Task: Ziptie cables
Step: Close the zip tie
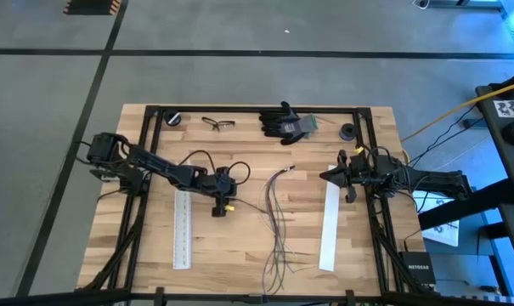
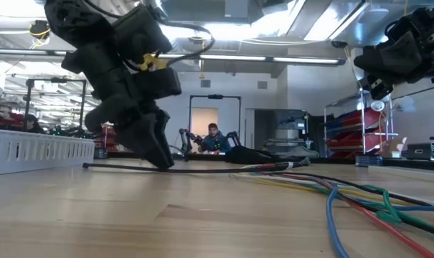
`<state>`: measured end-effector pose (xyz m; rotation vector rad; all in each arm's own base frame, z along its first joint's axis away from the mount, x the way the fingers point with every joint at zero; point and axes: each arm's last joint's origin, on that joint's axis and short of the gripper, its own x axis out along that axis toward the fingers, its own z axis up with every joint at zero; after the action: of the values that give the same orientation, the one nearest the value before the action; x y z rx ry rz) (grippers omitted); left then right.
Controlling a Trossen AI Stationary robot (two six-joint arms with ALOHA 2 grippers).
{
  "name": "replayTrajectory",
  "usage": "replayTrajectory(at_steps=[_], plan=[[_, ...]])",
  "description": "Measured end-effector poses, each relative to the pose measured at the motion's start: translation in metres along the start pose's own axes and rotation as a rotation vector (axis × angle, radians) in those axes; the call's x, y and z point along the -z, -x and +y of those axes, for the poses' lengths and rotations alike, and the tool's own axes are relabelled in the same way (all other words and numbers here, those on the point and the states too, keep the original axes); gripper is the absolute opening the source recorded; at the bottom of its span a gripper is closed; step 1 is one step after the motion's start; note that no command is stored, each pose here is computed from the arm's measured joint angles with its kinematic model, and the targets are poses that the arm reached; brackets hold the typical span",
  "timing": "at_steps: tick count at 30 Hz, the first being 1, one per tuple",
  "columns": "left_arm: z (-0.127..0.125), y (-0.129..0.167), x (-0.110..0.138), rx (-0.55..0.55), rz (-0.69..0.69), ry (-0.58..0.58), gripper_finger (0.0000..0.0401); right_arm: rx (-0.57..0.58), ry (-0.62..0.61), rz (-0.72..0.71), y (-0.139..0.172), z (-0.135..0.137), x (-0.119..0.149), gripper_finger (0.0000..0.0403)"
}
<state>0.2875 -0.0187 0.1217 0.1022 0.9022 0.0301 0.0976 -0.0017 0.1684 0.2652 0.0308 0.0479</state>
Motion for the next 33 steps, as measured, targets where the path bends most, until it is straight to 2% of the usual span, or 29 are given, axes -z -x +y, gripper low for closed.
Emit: replayTrajectory(at_steps=[4,13,33], plan=[[0.0,-0.0038,0.0013,-0.002,0.007,-0.019,0.0114,0.0,0.0,0.0,0.0,0.0,0.0,0.0],[0.0012,0.001,-0.0059,-0.005,-0.039,0.015,0.0113,0.0,0.0,0.0,0.0,0.0,0.0,0.0],[0.0039,-0.0043,-0.0007,-0.013,-0.016,-0.006,0.0113,0.0,0.0,0.0,0.0,0.0,0.0001,0.0]])
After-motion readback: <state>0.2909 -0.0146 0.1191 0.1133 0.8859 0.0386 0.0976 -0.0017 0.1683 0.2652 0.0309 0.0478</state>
